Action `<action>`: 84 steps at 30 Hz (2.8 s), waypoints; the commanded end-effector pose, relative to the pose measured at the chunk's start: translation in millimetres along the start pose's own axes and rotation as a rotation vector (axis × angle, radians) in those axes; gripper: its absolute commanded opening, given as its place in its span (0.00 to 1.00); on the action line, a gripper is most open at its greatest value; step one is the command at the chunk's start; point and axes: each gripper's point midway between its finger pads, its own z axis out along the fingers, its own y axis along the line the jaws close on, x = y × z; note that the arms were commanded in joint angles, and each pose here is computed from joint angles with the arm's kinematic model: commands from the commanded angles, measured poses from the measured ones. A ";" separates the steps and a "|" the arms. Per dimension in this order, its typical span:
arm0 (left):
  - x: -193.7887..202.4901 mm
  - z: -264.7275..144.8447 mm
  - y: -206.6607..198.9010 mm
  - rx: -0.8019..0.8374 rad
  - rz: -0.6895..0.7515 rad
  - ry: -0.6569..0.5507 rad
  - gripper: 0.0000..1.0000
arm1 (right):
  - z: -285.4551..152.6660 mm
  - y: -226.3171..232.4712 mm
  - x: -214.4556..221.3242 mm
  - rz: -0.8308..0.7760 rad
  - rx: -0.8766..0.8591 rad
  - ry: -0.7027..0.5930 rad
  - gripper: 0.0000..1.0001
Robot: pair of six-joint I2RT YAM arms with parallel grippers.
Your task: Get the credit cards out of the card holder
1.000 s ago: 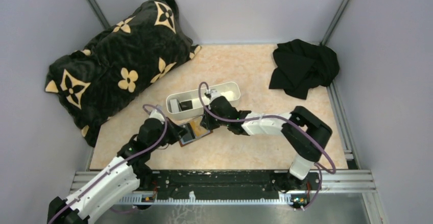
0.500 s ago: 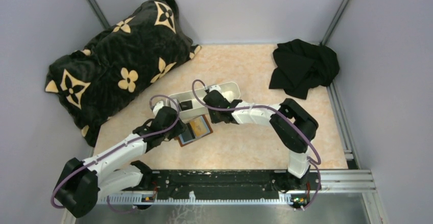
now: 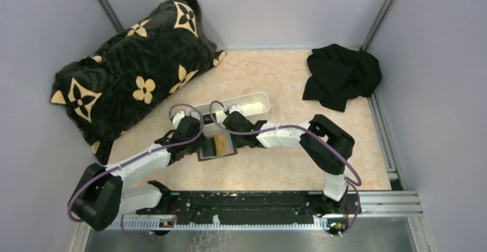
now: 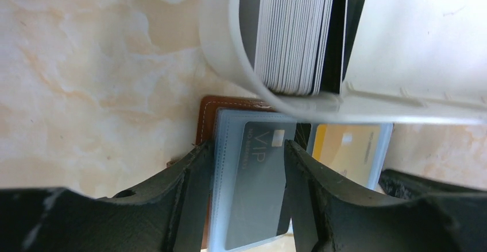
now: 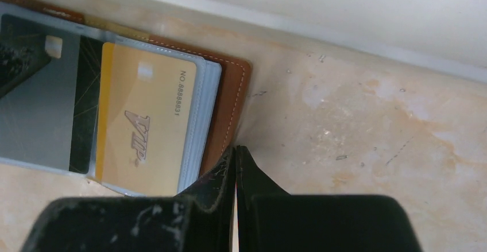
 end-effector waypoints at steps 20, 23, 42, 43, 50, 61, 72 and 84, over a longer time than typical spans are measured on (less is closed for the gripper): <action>57.9 -19.0 -27.6 0.204 0.026 0.216 0.47 | -77.2 19.6 -40.0 0.088 0.009 -0.218 0.00; 37.8 -24.7 -26.4 0.185 0.042 0.131 0.62 | -69.3 20.1 -37.5 0.109 -0.008 -0.196 0.00; 70.3 -80.9 -107.6 0.859 0.101 0.196 0.57 | -77.9 2.4 7.5 0.245 -0.117 -0.172 0.00; 73.8 -80.2 -105.9 0.861 0.096 0.209 0.55 | -79.0 6.1 5.9 0.246 -0.135 -0.174 0.00; 101.0 -71.3 -85.6 0.868 0.077 0.282 0.54 | -70.9 26.6 5.7 0.228 -0.224 -0.147 0.00; 110.7 -60.3 -70.0 0.808 0.090 0.299 0.55 | -48.2 29.1 28.9 0.242 -0.231 -0.087 0.00; 109.1 -62.9 -71.1 0.882 0.067 0.280 0.56 | -48.4 8.7 49.3 0.297 -0.183 -0.070 0.00; 112.0 -77.4 -80.4 1.040 0.038 0.297 0.47 | -36.8 16.5 61.7 0.303 -0.219 -0.027 0.00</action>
